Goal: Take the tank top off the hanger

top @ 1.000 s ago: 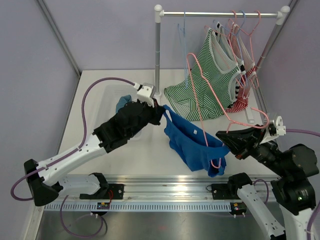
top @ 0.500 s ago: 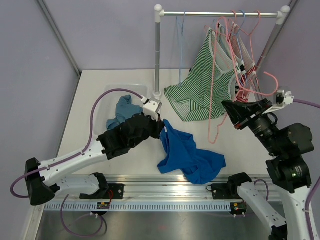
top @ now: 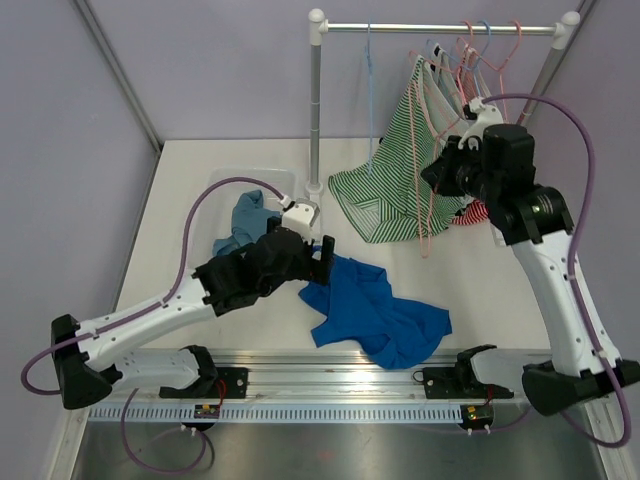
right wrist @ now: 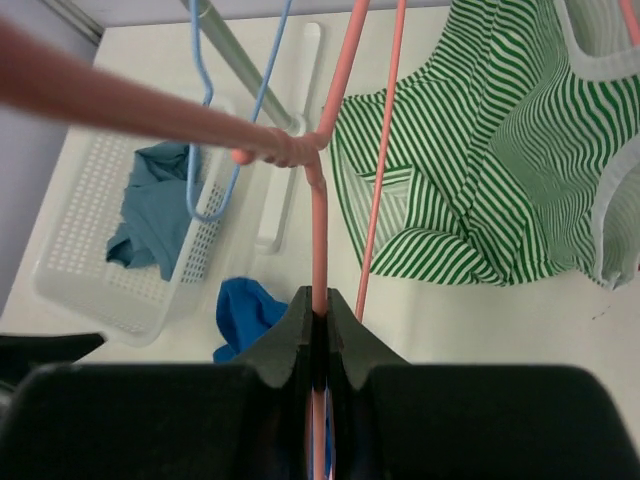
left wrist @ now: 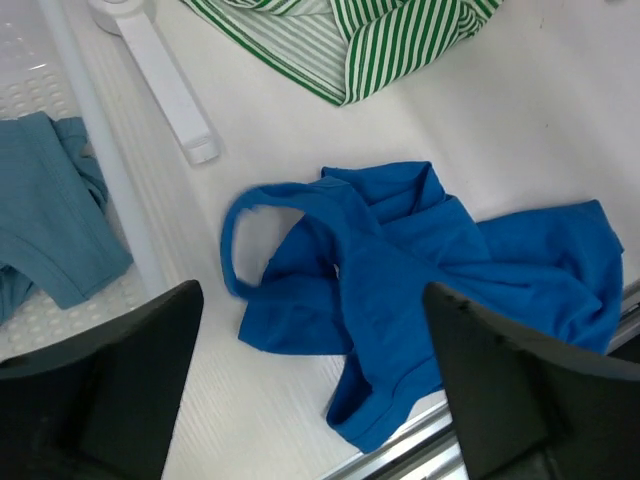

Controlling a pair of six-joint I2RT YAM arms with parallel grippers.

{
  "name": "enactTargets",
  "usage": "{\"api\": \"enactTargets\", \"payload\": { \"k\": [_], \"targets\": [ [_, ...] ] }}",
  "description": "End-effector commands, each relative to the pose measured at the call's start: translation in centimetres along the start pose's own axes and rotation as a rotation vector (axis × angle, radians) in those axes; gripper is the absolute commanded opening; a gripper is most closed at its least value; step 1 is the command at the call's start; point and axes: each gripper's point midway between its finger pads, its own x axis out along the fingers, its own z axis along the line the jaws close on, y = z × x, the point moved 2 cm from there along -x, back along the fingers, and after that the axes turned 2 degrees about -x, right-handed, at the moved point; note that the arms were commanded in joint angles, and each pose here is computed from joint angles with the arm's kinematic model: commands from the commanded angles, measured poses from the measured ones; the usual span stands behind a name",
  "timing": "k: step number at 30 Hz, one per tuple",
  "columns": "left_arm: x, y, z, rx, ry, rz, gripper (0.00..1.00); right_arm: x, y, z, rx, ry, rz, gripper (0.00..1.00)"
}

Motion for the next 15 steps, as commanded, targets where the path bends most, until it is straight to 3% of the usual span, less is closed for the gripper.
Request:
{"api": "enactTargets", "payload": {
  "k": [1, 10, 12, 13, 15],
  "targets": [
    [-3.9, -4.0, 0.5, -0.034, 0.002, -0.081, 0.99, -0.5, -4.9, 0.3, -0.067, 0.037, -0.107, 0.0],
    [-9.4, -2.8, 3.6, 0.011, -0.001, -0.058, 0.99, 6.8, -10.5, 0.4, -0.132, 0.076, -0.082, 0.0],
    [-10.0, -2.2, 4.4, 0.014, -0.008, -0.073, 0.99, 9.6, -9.7, -0.3, -0.143, 0.093, -0.017, 0.0],
    [-10.2, -2.1, 4.8, 0.014, -0.022, -0.075, 0.99, 9.1, -11.6, -0.1, -0.152, 0.107, -0.072, 0.0],
    [-10.4, -1.7, 5.2, 0.015, -0.025, -0.077, 0.99, 11.7, -11.1, -0.6, -0.16, 0.117, -0.04, 0.0]
  ]
}}
